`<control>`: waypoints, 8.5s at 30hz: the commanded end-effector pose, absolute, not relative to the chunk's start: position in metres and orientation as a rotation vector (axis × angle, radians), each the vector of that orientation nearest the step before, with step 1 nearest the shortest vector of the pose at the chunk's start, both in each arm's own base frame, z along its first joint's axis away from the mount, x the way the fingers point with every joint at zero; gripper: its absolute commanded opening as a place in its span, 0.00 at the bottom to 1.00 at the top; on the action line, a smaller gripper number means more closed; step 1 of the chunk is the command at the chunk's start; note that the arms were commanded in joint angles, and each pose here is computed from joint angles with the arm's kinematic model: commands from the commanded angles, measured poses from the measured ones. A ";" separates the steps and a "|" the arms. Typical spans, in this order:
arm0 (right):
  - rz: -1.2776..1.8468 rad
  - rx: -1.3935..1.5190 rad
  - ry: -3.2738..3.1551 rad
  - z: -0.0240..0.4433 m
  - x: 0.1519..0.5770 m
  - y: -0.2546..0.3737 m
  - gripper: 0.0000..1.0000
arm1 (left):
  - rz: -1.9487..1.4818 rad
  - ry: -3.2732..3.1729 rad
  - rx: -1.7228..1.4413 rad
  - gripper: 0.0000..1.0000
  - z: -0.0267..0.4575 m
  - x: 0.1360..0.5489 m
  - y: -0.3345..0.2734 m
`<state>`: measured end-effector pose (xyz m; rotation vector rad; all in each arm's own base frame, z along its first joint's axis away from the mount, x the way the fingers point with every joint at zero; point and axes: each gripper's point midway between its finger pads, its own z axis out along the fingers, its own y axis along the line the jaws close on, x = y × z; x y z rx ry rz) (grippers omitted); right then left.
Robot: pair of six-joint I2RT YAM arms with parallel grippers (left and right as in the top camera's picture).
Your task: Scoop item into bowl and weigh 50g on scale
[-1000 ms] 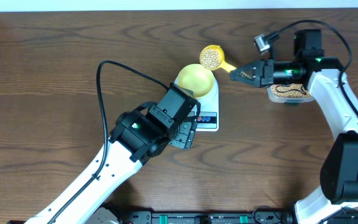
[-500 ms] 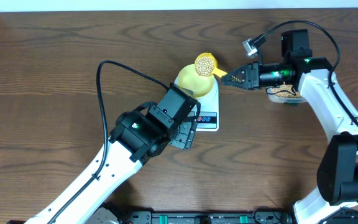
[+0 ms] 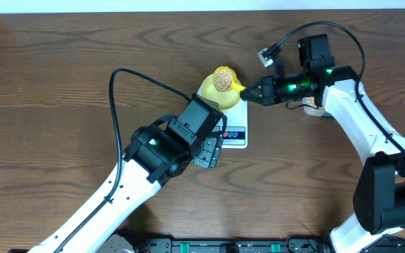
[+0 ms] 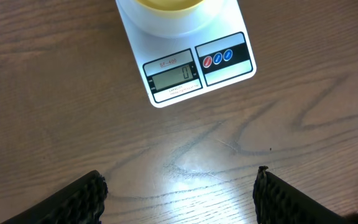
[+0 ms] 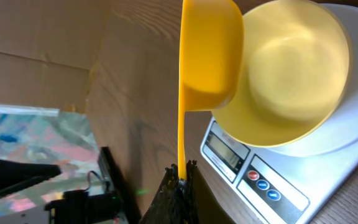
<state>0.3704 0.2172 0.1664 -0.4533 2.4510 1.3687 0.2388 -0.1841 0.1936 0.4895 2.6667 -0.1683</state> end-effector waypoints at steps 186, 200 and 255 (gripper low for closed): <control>-0.145 0.258 2.870 0.183 0.385 -0.015 0.01 | -0.176 2.652 0.494 0.78 0.199 0.242 -0.186; -0.277 0.334 2.921 0.157 0.369 -0.031 0.01 | -0.176 2.652 0.494 0.78 0.199 0.242 -0.186; -0.153 0.443 3.012 0.078 0.364 -0.022 0.01 | -0.176 2.652 0.494 0.78 0.199 0.242 -0.186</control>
